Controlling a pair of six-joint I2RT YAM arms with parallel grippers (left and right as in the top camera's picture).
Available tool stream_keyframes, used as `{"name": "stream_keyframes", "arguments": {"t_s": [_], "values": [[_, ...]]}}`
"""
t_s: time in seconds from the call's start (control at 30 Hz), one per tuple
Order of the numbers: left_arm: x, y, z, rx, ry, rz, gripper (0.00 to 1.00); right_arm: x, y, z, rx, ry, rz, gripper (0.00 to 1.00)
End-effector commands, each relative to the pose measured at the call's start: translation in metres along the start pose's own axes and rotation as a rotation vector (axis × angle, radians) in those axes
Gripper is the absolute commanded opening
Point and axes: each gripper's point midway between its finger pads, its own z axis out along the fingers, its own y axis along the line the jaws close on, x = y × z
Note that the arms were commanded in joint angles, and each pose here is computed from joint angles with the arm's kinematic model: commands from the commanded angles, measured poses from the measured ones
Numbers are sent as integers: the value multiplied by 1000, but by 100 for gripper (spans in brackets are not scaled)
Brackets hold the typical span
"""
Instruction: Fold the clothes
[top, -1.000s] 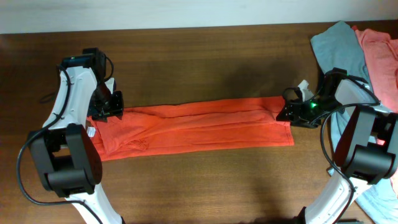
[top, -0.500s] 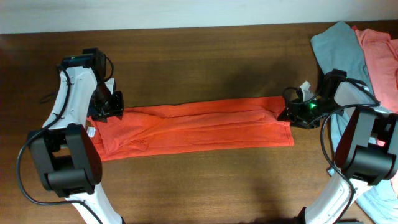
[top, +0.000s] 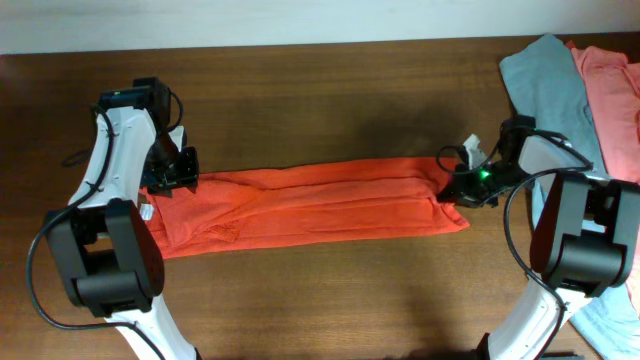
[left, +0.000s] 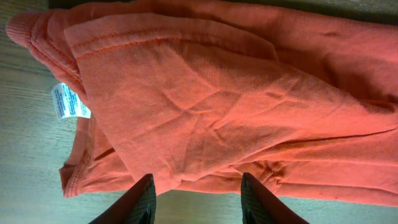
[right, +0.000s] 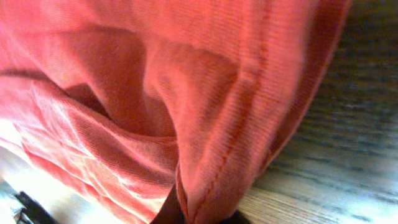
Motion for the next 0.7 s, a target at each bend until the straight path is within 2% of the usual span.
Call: {"name": "stream_keyframes", "arguments": {"t_s": [0.0,0.33,0.5,0.67], "values": [[0,-2,-9,9,-22,6,44,6,-25,4,95,27,75,4],[7,0,-9,6,7,28,43,-17,-72,-72,277,-50,222,4],[7,3,-9,-8,9,25,43,-23,-59,-102,304,-43,220,4],[7,3,-9,-8,9,25,43,-21,-26,-110,365,19,173,4]]}}
